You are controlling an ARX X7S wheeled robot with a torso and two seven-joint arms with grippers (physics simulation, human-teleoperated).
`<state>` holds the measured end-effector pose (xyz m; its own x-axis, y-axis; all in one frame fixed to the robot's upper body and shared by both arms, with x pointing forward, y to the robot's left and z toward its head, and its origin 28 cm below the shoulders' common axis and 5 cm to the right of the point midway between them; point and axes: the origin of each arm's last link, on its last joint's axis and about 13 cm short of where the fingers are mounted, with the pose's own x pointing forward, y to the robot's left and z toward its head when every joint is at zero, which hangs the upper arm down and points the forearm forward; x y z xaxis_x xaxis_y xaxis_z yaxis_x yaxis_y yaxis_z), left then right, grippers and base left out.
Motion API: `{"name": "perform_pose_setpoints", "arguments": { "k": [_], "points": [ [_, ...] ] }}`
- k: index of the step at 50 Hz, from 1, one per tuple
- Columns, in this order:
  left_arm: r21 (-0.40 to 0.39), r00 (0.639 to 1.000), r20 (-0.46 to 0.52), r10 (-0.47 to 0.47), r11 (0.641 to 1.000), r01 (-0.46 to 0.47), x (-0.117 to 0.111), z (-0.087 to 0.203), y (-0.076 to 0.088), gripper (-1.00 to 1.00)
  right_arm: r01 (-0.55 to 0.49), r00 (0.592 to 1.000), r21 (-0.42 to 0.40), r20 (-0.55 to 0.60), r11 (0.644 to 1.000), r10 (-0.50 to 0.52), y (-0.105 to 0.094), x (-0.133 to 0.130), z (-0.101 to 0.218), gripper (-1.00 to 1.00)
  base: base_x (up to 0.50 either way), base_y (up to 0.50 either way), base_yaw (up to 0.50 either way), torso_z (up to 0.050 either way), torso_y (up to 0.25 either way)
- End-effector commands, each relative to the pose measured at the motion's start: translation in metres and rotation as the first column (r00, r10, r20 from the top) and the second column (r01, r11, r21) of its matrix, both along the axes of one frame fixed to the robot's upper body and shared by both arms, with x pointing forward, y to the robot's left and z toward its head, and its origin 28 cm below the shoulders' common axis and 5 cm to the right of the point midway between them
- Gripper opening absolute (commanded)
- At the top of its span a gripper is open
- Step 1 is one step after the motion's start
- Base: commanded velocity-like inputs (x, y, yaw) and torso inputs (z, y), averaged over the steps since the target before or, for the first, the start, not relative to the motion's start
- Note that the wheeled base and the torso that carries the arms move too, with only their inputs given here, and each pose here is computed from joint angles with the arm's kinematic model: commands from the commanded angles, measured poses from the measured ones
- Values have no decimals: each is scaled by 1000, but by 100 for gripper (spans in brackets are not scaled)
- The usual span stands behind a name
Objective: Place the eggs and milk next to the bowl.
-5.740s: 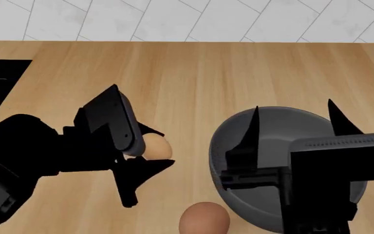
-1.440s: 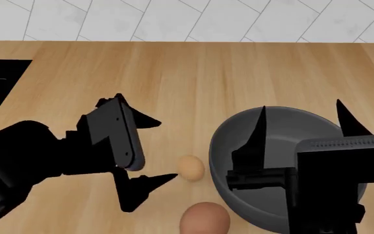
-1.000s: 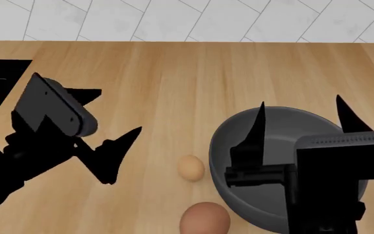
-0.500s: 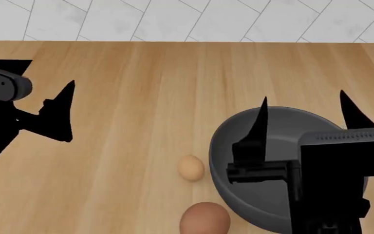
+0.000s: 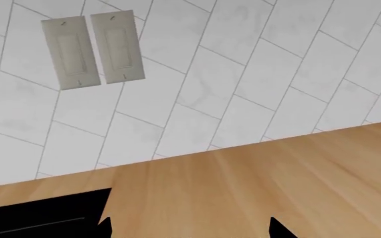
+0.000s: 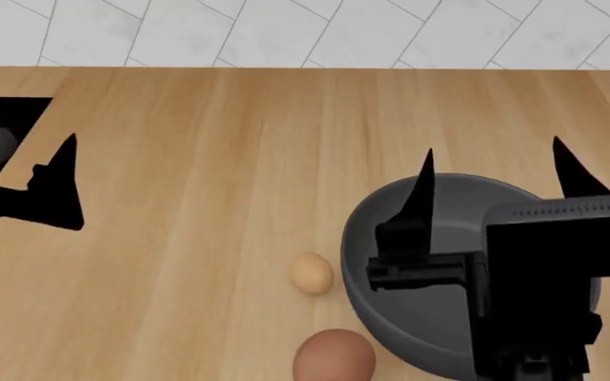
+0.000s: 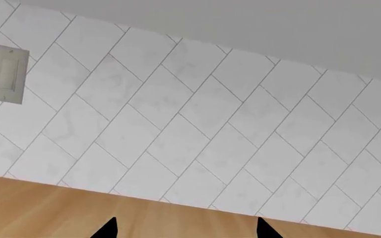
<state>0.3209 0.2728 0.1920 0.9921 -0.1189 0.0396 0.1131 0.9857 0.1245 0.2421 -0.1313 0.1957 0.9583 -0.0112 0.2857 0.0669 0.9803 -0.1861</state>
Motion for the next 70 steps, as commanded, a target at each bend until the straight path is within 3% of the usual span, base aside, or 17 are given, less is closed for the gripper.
{"name": "perform_pose_setpoints", "arguments": {
  "k": [1, 10, 13, 28, 39, 50, 52, 70],
  "points": [
    [0, 1000, 4, 8, 1000, -8, -2, -6, 1, 100, 10, 1000, -4, -12, 1000, -10, 1, -2, 6, 100, 0, 0, 0, 0, 0],
    [-6, 1000, 14, 14, 1000, -14, -1, -11, 3, 100, 47, 994, 30, -102, 998, -44, 1, -8, 27, 100, 0, 0, 0, 0, 0],
    [-5, 1000, 18, 12, 1000, -12, 0, -14, 2, 100, 74, 985, -1, -158, 997, -73, 0, -14, 40, 100, 0, 0, 0, 0, 0],
    [-11, 1000, 16, -3, 1000, 3, 1, -25, 0, 100, 85, 968, -14, -234, 996, -86, -4, -41, 74, 100, 0, 0, 0, 0, 0],
    [-20, 1000, 17, -2, 1000, 3, 1, -27, 0, 100, 140, 959, 45, -255, 989, -124, 3, -61, 91, 100, 0, 0, 0, 0, 0],
    [-19, 1000, 25, 4, 1000, -4, 2, -26, 1, 100, 205, 954, 88, -242, 975, -178, 10, -76, 102, 100, 0, 0, 0, 0, 0],
    [-18, 1000, 22, 4, 1000, -3, 2, -29, 1, 100, 267, 938, 67, -248, 961, -244, 8, -75, 102, 100, 0, 0, 0, 0, 0],
    [-24, 1000, 26, 6, 1000, -5, 3, -30, 3, 100, 370, 892, 81, -309, 926, -329, 3, -82, 97, 100, 0, 0, 0, 0, 0]
  ]
}}
